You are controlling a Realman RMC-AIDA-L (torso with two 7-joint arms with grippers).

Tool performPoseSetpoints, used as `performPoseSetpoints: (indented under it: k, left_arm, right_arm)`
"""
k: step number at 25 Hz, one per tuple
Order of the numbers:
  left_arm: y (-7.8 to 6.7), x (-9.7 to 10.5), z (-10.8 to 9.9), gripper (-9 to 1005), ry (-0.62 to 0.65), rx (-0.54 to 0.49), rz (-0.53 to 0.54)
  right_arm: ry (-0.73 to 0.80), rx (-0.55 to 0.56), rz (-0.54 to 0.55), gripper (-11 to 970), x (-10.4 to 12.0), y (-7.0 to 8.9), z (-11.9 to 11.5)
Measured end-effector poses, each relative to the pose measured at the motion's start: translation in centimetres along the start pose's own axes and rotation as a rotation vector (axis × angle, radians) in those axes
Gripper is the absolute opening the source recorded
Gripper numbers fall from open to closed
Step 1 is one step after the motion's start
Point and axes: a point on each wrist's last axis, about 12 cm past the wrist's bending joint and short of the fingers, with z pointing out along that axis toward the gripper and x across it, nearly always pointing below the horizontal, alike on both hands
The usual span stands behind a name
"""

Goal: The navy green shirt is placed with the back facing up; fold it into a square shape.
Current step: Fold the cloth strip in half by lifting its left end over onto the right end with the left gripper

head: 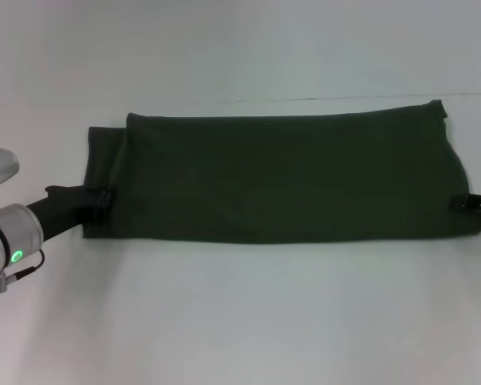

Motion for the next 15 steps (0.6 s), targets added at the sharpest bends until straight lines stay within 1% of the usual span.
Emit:
performPoseSetpoints:
  k: [4,15]
  left_arm:
    - [-0.03,0.02,0.00,27,0.000,0.000,0.000]
    - [0.07,0.52,-0.34,28,0.004,-0.003,-0.017]
  right_arm:
    - [-0.004,0.001,0.009,534,0.18,-0.24,-0.23]
    - [-0.011,-0.024,0.002,298,0.66,-0.26,-0.57]
